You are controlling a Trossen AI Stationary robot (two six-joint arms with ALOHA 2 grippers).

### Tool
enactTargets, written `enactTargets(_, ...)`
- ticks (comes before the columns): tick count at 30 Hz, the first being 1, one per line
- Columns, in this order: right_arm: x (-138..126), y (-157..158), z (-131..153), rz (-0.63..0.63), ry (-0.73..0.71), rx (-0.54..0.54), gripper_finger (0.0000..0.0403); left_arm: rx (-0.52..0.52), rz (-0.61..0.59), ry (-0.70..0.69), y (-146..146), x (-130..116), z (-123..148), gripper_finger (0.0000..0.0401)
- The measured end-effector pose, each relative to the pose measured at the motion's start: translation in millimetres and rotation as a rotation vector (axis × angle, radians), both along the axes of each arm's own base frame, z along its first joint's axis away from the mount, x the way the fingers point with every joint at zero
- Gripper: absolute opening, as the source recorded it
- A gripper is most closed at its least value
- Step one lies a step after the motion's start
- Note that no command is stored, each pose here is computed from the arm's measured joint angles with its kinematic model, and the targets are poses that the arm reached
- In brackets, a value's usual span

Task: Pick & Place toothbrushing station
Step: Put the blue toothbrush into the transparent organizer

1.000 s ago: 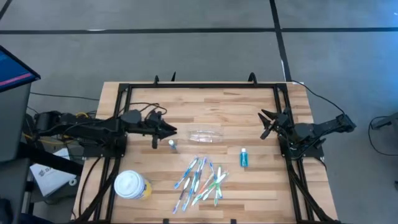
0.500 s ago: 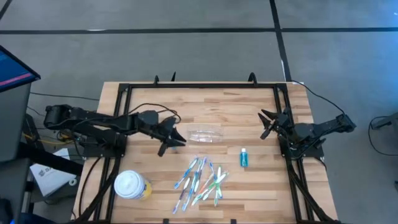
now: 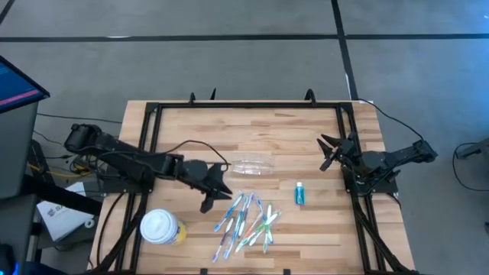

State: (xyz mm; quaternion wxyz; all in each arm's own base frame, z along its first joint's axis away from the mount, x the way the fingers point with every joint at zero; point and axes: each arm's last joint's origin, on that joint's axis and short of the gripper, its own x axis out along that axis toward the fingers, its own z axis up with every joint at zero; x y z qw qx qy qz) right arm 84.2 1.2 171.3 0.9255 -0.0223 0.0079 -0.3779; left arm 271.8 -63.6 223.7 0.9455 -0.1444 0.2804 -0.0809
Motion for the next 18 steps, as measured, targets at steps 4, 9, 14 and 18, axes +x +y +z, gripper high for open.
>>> enactTargets(4,0.0,0.0,0.1,0.0,-0.001,0.0,0.0101,-0.052,0.062,0.107,-7.3,7.9,-4.0,0.0085)
enactTargets(9,0.0,0.0,0.0,0.0,0.0,0.0,0.0101,-0.1,0.097,0.203,-15.5,15.4,-12.3,0.0085)
enactTargets(14,0.0,0.0,0.0,0.0,0.0,0.0,0.0101,-0.139,0.111,0.252,-24.3,19.1,-20.8,0.0085)
enactTargets(18,0.0,0.0,0.0,0.0,-0.001,0.0,0.0101,-0.174,0.13,0.29,-31.0,19.6,-27.7,0.0085)
